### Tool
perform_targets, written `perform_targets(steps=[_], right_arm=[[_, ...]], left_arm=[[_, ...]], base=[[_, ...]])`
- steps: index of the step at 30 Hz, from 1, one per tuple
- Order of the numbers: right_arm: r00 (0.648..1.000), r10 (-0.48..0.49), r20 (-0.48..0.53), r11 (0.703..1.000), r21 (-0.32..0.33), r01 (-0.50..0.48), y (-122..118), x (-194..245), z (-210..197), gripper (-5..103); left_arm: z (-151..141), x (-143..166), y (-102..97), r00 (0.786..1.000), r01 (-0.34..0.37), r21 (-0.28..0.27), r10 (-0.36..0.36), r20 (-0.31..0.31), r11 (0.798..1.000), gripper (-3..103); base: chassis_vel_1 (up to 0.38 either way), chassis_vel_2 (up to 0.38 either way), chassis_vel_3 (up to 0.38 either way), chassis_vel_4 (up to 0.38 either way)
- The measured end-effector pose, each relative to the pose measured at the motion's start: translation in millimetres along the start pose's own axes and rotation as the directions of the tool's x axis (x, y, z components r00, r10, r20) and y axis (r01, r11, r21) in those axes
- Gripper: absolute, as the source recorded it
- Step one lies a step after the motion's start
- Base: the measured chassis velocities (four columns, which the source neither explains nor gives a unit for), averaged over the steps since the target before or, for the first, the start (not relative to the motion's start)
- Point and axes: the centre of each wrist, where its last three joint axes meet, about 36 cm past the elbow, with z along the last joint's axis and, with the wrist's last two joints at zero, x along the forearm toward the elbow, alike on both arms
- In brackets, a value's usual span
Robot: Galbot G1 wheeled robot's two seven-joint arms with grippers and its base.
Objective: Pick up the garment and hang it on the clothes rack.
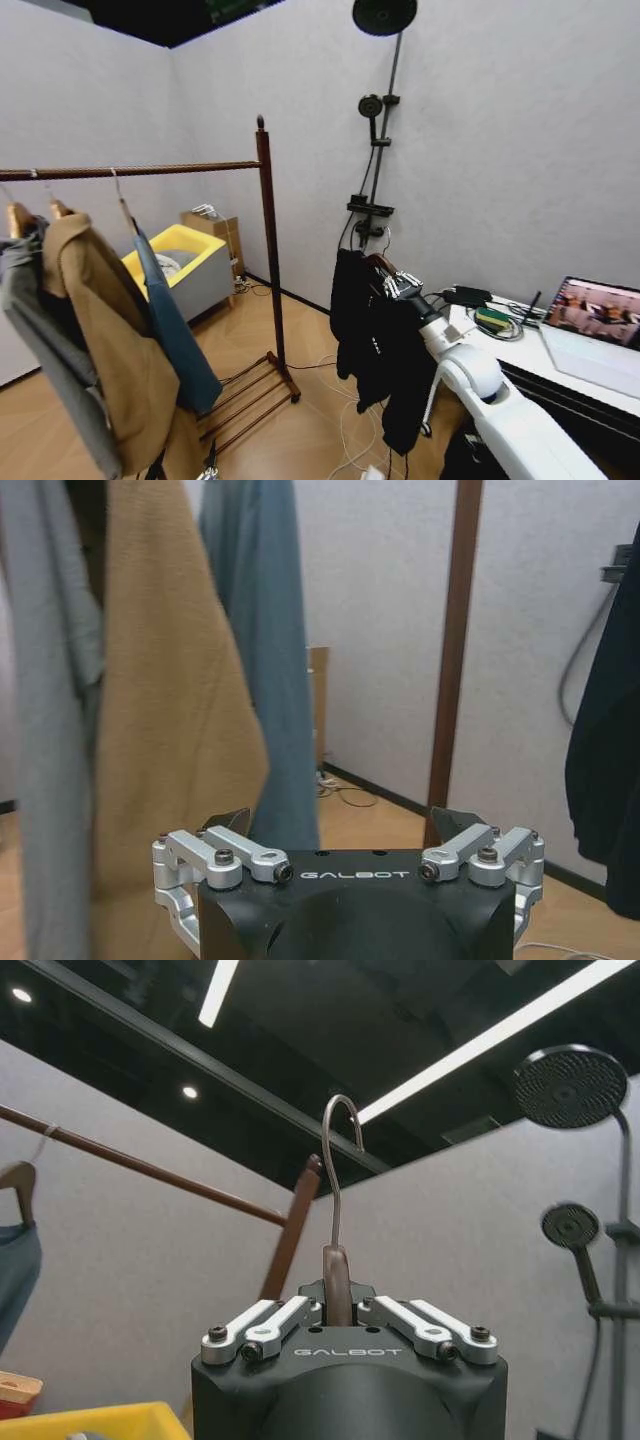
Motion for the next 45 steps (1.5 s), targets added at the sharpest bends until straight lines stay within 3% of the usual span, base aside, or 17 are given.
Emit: perform_targets(steps=[3,14,19,27,36,45], right_arm=[[0.999,-0.015,0.036,0.999,0.031,0.014,-1,-4,-10,10],[0.995,-0.041,0.092,0.999,-0.004,0.041,4,-13,-41,10],[0.999,-0.016,0.033,0.997,-0.081,0.019,5,-15,-44,10],[1.0,-0.023,-0.021,0.99,-0.14,0.02,4,-24,-56,10],[0.998,-0.062,0.027,0.984,-0.166,0.066,2,-41,-84,10],[0.987,-0.13,0.093,0.947,-0.284,0.152,-7,-86,-117,10]], left_arm=[[0,0,0.0,1.0,0.0,0.0,0.0,0.0,1.0,100],[0,0,0.1,1.0,0.0,0.0,0.0,0.0,1.0,100],[0,0,0.0,1.0,0.0,0.0,0.0,0.0,1.0,100],[0,0,0.0,1.0,0.0,0.0,0.0,0.0,1.0,100],[0,0,0.0,1.0,0.0,0.0,0.0,0.0,1.0,100],[0,0,0.0,1.0,0.0,0.0,0.0,0.0,1.0,100]], base=[[0.106,0.134,0.137,0.129],[0.143,0.141,0.115,0.113],[0.074,0.075,0.096,0.068],[0.005,0.001,0.005,0.006],[-0.051,0.05,0.044,-0.059],[-0.16,0.172,0.185,-0.159]])
